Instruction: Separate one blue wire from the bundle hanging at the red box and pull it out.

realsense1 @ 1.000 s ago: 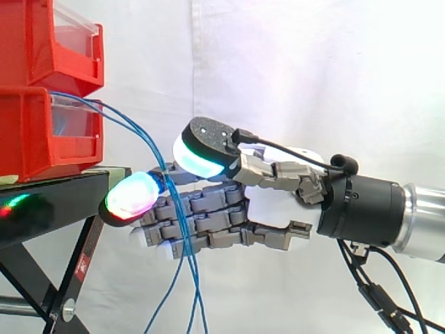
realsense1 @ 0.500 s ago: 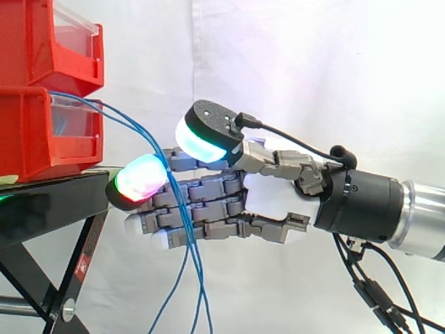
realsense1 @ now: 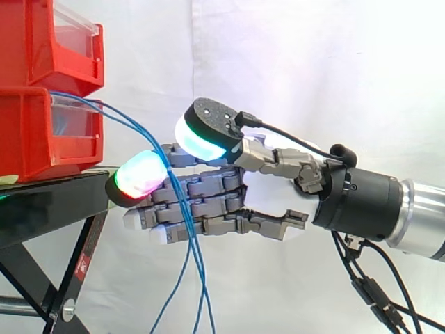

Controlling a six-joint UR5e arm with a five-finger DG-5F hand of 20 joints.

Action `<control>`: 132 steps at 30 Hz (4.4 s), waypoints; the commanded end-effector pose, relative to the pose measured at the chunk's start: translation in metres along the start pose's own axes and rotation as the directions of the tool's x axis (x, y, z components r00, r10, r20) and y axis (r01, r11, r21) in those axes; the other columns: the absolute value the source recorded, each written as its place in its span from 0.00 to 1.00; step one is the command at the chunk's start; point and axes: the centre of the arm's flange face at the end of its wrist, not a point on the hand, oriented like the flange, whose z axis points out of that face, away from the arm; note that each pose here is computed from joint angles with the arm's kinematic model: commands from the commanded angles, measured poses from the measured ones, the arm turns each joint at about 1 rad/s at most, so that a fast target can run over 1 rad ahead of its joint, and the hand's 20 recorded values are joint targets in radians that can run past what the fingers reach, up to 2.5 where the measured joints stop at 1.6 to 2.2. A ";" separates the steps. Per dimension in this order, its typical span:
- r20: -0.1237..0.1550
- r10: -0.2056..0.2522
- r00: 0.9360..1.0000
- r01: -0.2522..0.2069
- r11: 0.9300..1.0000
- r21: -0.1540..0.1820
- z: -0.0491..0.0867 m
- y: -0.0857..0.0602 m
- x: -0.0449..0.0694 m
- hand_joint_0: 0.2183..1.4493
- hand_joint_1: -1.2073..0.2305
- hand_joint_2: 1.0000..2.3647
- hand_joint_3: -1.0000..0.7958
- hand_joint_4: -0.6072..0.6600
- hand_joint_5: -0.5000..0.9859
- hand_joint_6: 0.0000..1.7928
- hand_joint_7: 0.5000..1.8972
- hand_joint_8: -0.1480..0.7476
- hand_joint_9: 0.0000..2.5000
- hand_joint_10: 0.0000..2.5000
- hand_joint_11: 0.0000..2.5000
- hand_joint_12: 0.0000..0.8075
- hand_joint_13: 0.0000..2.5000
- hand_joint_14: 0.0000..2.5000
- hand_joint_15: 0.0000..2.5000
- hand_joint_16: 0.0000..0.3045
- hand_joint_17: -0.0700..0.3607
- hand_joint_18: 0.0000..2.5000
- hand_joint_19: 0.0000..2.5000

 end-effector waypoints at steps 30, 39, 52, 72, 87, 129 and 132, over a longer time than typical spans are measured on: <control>-0.002 -0.013 1.000 0.013 0.998 -0.058 -0.001 -0.028 0.002 0.29 0.44 0.01 0.33 0.71 0.22 0.28 0.46 0.48 0.13 0.00 0.07 0.49 0.15 0.00 0.11 0.18 0.44 0.11 0.19; 0.003 -0.031 1.000 0.031 0.999 -0.038 -0.006 -0.032 -0.005 0.29 0.44 0.01 0.33 0.72 0.22 0.28 0.41 0.49 0.13 0.00 0.06 0.49 0.15 0.00 0.12 0.18 0.44 0.11 0.19; 0.019 -0.035 0.999 0.035 0.999 -0.036 -0.009 -0.033 -0.016 0.29 0.44 0.01 0.34 0.69 0.23 0.28 0.53 0.49 0.13 0.00 0.07 0.49 0.15 0.00 0.12 0.18 0.44 0.11 0.19; 0.011 -0.049 0.999 0.049 0.998 -0.032 -0.008 -0.033 -0.011 0.32 0.39 0.01 0.35 0.69 0.22 0.32 0.53 0.48 0.14 0.00 0.09 0.49 0.17 0.00 0.12 0.17 0.44 0.13 0.19; 0.003 -0.112 0.994 0.112 0.993 -0.028 -0.005 -0.037 0.004 0.32 0.38 0.01 0.34 0.69 0.21 0.35 0.48 0.48 0.14 0.00 0.09 0.49 0.17 0.00 0.12 0.17 0.44 0.13 0.20; -0.002 -0.099 0.995 0.098 0.995 -0.032 0.005 -0.032 0.007 0.33 0.37 0.01 0.35 0.69 0.20 0.40 0.39 0.49 0.15 0.00 0.10 0.49 0.18 0.00 0.13 0.17 0.44 0.15 0.20; -0.001 -0.099 0.995 0.099 0.994 -0.035 0.006 -0.030 0.006 0.33 0.37 0.01 0.35 0.69 0.20 0.40 0.40 0.49 0.15 0.00 0.10 0.49 0.18 0.00 0.13 0.17 0.44 0.15 0.20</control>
